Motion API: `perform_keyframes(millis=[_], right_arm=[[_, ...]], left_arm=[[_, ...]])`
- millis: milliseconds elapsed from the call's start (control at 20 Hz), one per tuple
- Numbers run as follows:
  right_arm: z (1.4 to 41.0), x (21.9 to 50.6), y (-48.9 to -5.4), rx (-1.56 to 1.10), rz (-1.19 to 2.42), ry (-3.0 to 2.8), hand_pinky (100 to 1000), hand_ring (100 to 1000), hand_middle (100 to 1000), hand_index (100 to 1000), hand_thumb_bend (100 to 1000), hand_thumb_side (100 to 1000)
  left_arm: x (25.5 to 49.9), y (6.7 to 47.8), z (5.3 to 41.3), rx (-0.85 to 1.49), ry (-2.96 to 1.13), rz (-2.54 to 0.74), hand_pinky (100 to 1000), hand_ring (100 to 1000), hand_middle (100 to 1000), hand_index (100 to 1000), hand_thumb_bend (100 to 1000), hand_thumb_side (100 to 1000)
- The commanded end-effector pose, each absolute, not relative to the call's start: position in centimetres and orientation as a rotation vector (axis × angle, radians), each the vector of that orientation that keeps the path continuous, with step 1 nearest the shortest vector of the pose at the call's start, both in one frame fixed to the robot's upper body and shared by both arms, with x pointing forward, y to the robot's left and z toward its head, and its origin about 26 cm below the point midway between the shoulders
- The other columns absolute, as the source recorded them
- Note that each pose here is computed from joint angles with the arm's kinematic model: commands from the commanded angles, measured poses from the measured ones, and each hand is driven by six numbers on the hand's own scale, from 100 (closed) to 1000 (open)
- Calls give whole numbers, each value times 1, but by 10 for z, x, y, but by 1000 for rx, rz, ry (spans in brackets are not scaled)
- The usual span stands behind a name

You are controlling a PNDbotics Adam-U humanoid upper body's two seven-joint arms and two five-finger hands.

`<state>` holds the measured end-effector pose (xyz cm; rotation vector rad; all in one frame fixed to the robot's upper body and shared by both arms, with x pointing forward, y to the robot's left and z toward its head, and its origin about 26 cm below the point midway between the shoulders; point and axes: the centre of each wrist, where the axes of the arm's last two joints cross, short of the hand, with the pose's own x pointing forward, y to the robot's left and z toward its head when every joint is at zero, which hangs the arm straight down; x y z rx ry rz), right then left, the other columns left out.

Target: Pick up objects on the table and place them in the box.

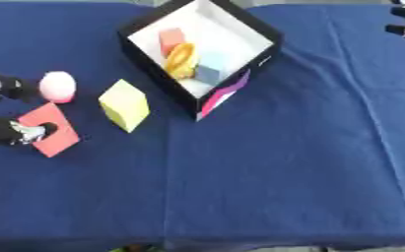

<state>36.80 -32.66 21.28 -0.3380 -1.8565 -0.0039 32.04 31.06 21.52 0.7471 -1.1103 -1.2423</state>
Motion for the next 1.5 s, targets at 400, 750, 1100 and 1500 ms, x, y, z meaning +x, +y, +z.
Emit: perform_keyframes(millis=[400, 750, 1100, 1500], right_arm=[[218, 368, -329, -347, -7, -1867, 795, 886, 780, 858, 227, 568], [216, 367, -329, -343, -5, -1860, 796, 884, 788, 858, 225, 571], [213, 368, -330, -341, -9, -1851, 798, 883, 789, 859, 222, 576], [215, 368, -332, -336, -9, -1856, 800, 883, 788, 859, 222, 573]], left_arm=[[335, 315, 210, 805, -1068, -1292, 936, 903, 761, 871, 522, 428], [348, 312, 201, 832, -1044, -1318, 933, 900, 759, 868, 535, 410], [358, 307, 194, 820, -1038, -1337, 886, 821, 687, 821, 469, 368], [349, 299, 223, 842, -1175, -1339, 664, 509, 415, 649, 266, 100]])
